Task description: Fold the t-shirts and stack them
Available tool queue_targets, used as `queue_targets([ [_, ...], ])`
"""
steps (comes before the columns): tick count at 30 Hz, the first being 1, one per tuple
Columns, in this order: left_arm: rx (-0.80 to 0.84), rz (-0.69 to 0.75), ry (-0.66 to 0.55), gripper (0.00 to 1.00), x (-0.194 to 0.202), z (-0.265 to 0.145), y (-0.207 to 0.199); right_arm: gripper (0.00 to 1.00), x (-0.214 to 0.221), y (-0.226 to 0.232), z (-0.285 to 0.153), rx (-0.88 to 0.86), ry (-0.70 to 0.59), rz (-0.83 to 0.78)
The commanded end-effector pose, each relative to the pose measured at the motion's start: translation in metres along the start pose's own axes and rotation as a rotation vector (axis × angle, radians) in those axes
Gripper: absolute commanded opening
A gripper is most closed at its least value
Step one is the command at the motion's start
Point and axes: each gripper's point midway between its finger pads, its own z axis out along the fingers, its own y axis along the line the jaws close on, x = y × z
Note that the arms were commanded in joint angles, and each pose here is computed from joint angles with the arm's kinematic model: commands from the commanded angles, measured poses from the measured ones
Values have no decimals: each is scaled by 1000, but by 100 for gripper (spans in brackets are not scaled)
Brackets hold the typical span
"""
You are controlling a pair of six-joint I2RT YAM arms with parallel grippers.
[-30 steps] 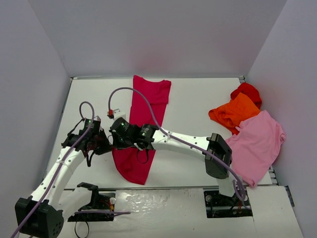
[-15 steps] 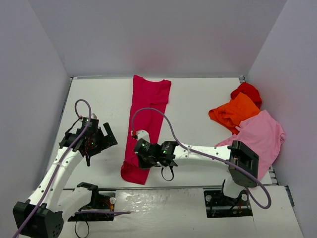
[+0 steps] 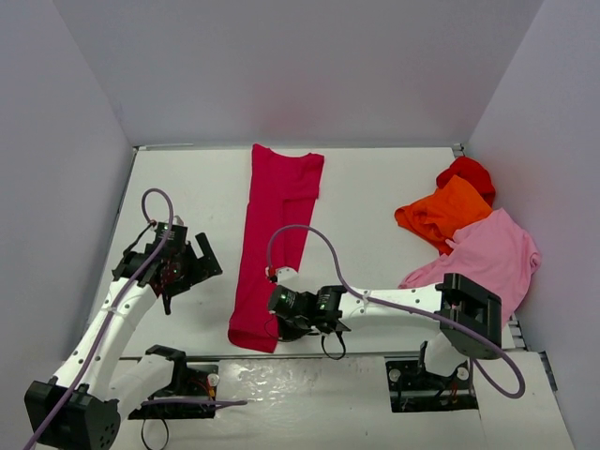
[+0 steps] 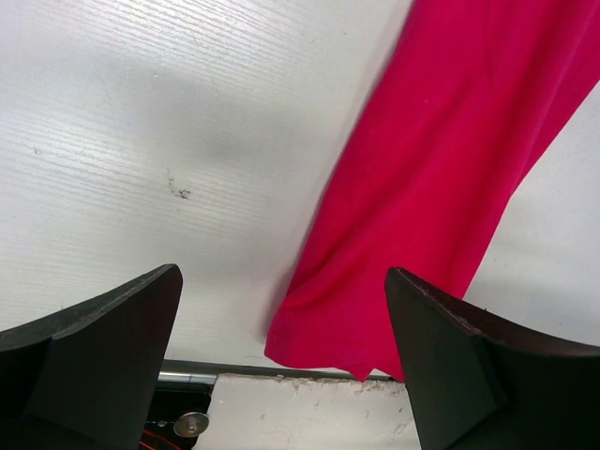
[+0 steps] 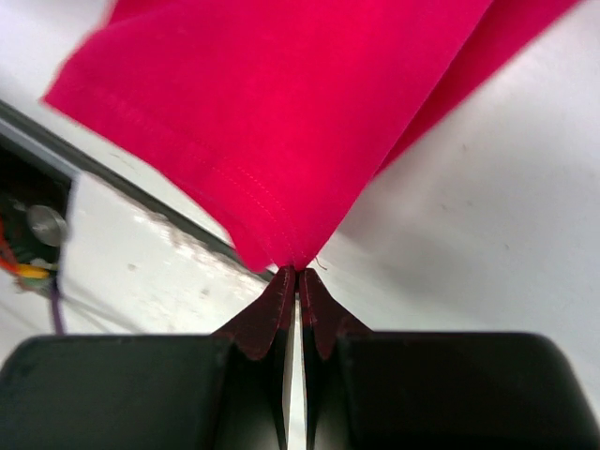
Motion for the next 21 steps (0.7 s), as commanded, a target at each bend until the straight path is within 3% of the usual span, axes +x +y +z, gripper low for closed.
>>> queue_targets([
  [1, 21, 14, -67, 89, -20, -15, -10, 0, 7, -3, -2, 3, 0, 22],
  [15, 8, 16, -69, 89, -20, -17, -7, 0, 12, 31, 12, -30, 18, -62],
  [21, 13, 12, -81, 89, -23, -19, -8, 0, -5, 56, -1, -95, -24, -83],
])
